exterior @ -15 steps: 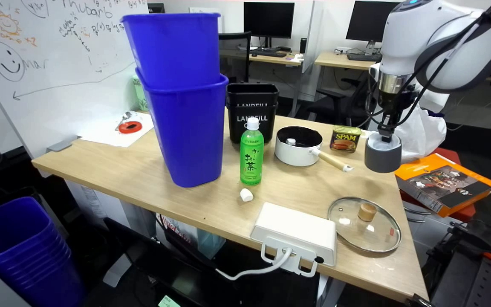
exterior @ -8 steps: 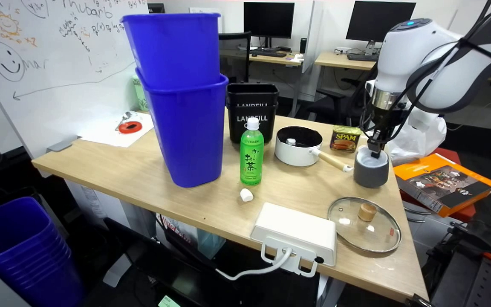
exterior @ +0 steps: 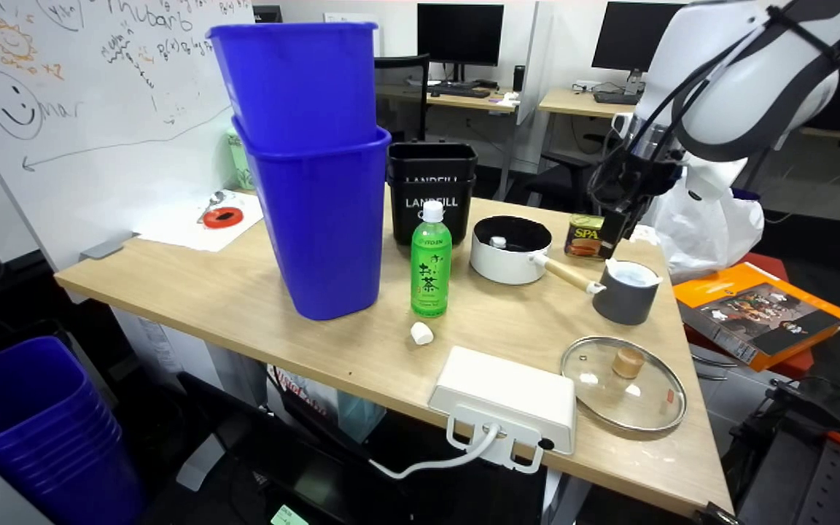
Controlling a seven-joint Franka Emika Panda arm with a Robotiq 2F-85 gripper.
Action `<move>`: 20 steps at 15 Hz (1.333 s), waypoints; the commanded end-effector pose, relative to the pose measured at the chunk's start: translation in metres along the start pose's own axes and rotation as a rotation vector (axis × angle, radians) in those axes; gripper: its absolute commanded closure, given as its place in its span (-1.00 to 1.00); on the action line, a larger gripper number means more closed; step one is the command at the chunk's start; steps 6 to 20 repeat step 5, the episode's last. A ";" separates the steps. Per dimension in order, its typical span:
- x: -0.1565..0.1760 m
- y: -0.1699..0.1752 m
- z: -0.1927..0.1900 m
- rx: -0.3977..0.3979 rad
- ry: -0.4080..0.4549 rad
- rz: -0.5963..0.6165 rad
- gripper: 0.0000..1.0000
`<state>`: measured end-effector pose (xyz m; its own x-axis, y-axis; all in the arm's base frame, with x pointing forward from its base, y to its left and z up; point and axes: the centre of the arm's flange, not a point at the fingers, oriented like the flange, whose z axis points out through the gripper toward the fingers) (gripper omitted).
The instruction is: Pick the bowl and move it to the right on the table
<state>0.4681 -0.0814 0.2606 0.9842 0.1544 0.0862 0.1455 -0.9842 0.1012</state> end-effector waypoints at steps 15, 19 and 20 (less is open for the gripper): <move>-0.002 -0.001 -0.005 0.004 0.001 -0.007 -0.80; -0.002 -0.001 -0.005 0.004 0.001 -0.007 -0.80; -0.002 -0.001 -0.005 0.004 0.001 -0.007 -0.80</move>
